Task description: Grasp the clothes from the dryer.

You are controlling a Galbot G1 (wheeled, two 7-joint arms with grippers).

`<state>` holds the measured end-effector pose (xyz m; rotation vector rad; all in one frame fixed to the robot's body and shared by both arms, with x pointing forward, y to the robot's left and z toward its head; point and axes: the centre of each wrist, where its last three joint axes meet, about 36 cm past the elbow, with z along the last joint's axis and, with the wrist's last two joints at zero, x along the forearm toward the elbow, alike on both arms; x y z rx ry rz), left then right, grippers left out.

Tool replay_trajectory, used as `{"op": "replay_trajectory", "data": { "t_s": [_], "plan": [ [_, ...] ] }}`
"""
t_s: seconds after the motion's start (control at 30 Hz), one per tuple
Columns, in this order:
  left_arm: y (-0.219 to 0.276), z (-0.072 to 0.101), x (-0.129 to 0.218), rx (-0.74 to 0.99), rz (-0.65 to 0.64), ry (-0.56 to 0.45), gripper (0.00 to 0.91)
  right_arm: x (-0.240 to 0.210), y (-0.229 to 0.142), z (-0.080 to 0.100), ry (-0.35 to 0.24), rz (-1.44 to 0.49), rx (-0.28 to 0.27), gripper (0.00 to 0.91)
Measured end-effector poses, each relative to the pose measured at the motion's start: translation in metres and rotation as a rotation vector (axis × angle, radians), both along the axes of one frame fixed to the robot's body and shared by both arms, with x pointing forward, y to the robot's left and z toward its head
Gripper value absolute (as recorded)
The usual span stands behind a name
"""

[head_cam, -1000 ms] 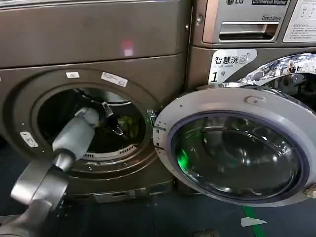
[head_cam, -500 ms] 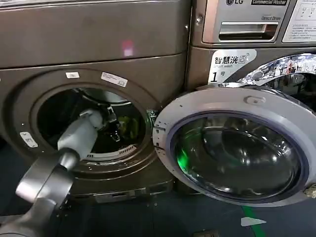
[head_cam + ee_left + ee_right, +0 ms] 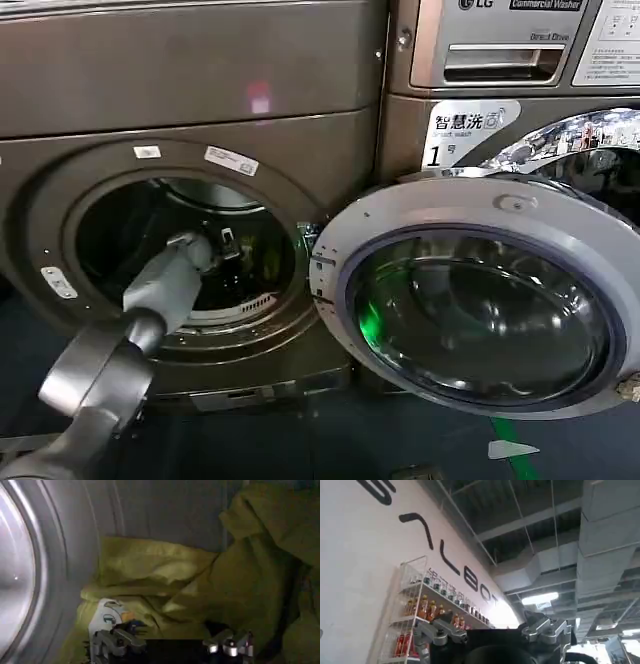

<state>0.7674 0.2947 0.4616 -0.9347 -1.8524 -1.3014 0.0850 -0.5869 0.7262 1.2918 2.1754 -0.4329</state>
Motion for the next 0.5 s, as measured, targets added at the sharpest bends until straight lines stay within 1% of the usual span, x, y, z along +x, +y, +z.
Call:
{"op": "replay_trajectory", "data": {
  "t_s": [0.2, 0.23, 0.27, 0.3, 0.37, 0.4, 0.43, 0.5],
  "plan": [
    [-0.0057, -0.0058, -0.0012, 0.006, 0.002, 0.004, 0.907, 0.0001, -0.0002, -0.0025, 0.002, -0.003, 0.002, 0.907],
    [-0.0066, -0.0066, -0.0014, 0.006, 0.002, 0.003, 0.774, 0.0001, -0.0002, -0.0025, 0.002, -0.003, 0.002, 0.907],
    [-0.0071, -0.0071, -0.0015, 0.007, 0.001, 0.003, 0.592, 0.0002, -0.0003, -0.0026, 0.002, -0.003, 0.002, 0.907],
    [-0.0073, -0.0072, -0.0016, 0.006, 0.001, 0.002, 0.159, 0.0003, -0.0006, -0.0028, 0.002, -0.004, 0.002, 0.907],
    [-0.0078, -0.0076, -0.0017, 0.006, 0.001, 0.0, 0.148, 0.0005, -0.0008, -0.0034, 0.002, -0.004, 0.003, 0.907],
    [-0.0077, -0.0077, -0.0017, 0.006, 0.001, -0.002, 0.068, 0.0006, -0.0009, -0.0038, 0.002, -0.004, 0.004, 0.907],
    [-0.0078, -0.0073, -0.0015, 0.007, 0.002, -0.005, 0.011, 0.0006, -0.0009, -0.0041, 0.002, -0.004, 0.004, 0.907],
    [-0.0076, -0.0063, -0.0012, 0.007, 0.003, -0.009, 0.0, 0.0011, -0.001, -0.0048, 0.002, -0.004, 0.005, 0.907]
  ]
}}
